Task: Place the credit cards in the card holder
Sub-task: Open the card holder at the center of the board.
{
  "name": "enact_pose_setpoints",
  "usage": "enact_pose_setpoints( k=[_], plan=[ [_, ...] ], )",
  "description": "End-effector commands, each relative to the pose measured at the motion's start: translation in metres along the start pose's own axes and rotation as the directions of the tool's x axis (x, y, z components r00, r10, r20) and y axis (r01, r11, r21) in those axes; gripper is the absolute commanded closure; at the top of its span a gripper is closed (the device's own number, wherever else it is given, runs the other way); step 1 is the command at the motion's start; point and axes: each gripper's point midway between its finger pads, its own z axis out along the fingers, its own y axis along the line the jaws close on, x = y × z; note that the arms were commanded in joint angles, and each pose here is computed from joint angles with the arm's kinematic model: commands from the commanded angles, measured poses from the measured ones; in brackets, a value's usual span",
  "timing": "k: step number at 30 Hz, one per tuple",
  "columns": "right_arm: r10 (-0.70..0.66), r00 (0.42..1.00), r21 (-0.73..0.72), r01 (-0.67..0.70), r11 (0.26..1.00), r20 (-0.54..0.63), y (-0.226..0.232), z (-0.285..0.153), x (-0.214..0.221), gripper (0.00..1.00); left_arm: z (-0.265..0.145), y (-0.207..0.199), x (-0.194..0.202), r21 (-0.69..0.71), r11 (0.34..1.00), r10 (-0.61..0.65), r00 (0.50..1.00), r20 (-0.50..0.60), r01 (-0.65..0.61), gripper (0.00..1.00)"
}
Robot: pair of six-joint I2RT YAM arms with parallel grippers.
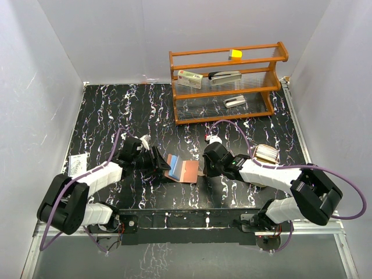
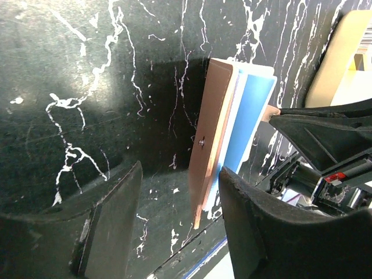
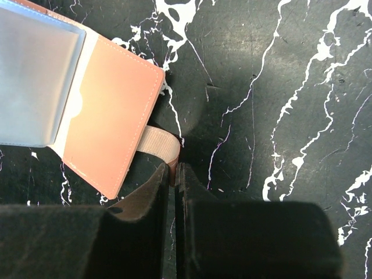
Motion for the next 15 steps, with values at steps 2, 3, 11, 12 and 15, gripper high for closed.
enact_pose_setpoints(
  k=[2, 3, 11, 12, 15],
  plan=[
    [0.009, 0.998, -0.055, -0.005, 0.998, 0.061, 0.012, -0.002, -0.016, 1.0, 0.004, -0.019, 0.003, 0.118, 0.993, -0.009, 1.0, -0.025, 0.012, 0.46],
    [0.009, 0.998, -0.057, -0.005, 0.998, 0.062, 0.012, -0.001, -0.016, 1.0, 0.004, -0.02, 0.003, 0.126, 0.992, -0.013, 1.0, -0.026, 0.016, 0.46],
    [0.01, 0.998, -0.073, -0.006, 0.997, 0.055, 0.016, 0.001, -0.016, 1.0, 0.005, -0.023, 0.002, 0.143, 0.99, -0.016, 0.999, -0.028, 0.02, 0.61],
    [0.01, 0.998, -0.074, -0.006, 0.997, 0.059, 0.017, 0.0, -0.018, 1.0, 0.004, -0.024, 0.002, 0.145, 0.989, -0.016, 0.999, -0.03, 0.021, 0.66],
    [0.013, 0.998, -0.089, -0.008, 0.996, 0.059, 0.023, -0.003, -0.024, 0.99, 0.001, -0.028, 0.002, 0.157, 0.987, -0.018, 1.0, -0.025, 0.022, 0.82]
  ],
)
